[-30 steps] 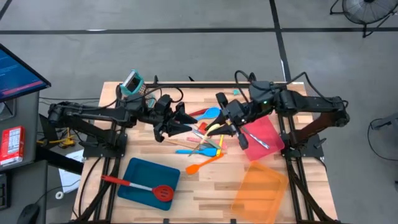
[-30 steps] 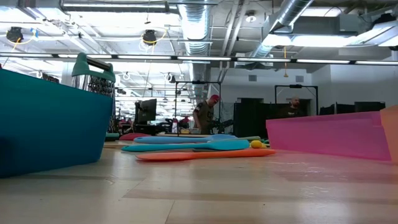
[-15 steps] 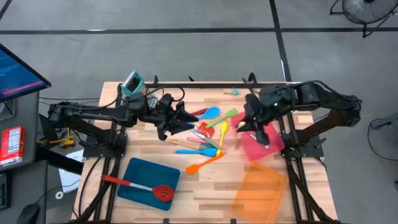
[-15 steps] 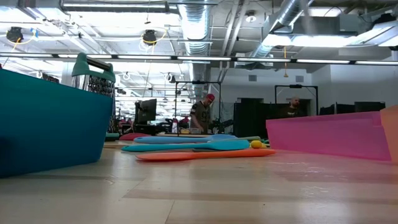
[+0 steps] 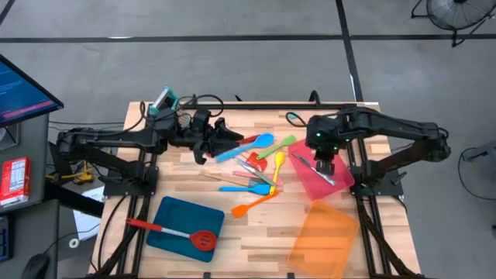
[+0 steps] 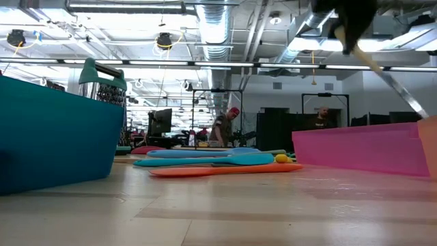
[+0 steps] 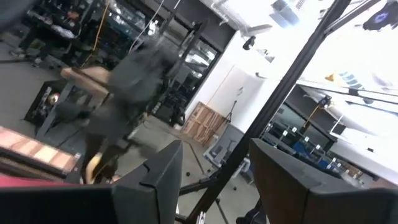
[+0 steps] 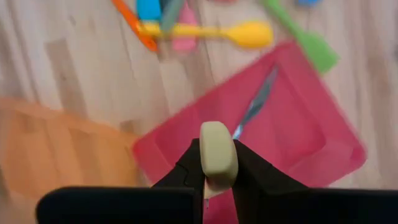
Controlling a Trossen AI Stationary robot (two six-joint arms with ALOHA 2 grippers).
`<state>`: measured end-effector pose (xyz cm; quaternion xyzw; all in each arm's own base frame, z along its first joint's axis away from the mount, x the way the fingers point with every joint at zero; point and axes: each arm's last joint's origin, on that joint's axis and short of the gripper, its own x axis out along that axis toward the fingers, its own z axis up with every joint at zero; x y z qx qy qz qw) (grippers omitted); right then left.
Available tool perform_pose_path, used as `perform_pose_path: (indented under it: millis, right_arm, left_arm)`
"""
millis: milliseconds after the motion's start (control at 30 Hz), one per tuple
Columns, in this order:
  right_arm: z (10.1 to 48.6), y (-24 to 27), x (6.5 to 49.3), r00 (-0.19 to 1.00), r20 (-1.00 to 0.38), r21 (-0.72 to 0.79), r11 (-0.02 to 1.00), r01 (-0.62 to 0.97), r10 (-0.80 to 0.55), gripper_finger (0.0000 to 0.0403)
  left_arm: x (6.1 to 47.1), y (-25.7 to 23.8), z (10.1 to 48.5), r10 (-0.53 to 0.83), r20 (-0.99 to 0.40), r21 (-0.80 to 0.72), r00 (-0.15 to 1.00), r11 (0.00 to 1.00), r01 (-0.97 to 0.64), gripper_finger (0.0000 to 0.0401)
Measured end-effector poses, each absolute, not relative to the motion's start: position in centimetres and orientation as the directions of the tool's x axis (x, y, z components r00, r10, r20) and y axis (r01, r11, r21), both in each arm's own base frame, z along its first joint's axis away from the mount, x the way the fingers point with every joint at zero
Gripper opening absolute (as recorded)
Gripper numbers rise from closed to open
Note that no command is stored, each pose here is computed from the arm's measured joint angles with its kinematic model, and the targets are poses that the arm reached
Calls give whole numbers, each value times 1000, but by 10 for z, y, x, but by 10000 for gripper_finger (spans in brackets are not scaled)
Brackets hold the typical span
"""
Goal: Pick & Place Kitchen Items
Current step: Put the yellow table knife into the red bin
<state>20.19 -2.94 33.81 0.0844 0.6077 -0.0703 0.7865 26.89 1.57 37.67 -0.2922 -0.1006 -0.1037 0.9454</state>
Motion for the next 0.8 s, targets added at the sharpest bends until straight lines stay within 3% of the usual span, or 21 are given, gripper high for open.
perform_pose_path:
  millis: [133, 300, 633, 800]
  right_arm:
    - [303, -54, 198, 188, -982, 56, 957, 286, 1, 37]
    - [278, -72, 197, 231, -971, 134, 941, 311, 62, 37]
    - [270, -89, 189, 270, -948, 258, 899, 353, 166, 37]
    - [270, -93, 187, 271, -950, 251, 895, 368, 155, 37]
  left_arm:
    - [267, 18, 378, -129, 250, -533, 959, 809, 248, 159]
    - [267, 18, 376, -129, 233, -539, 964, 808, 238, 149]
    - [268, 19, 373, -122, 201, -547, 972, 809, 214, 140]
    - [268, 23, 372, -105, 193, -544, 976, 816, 195, 140]
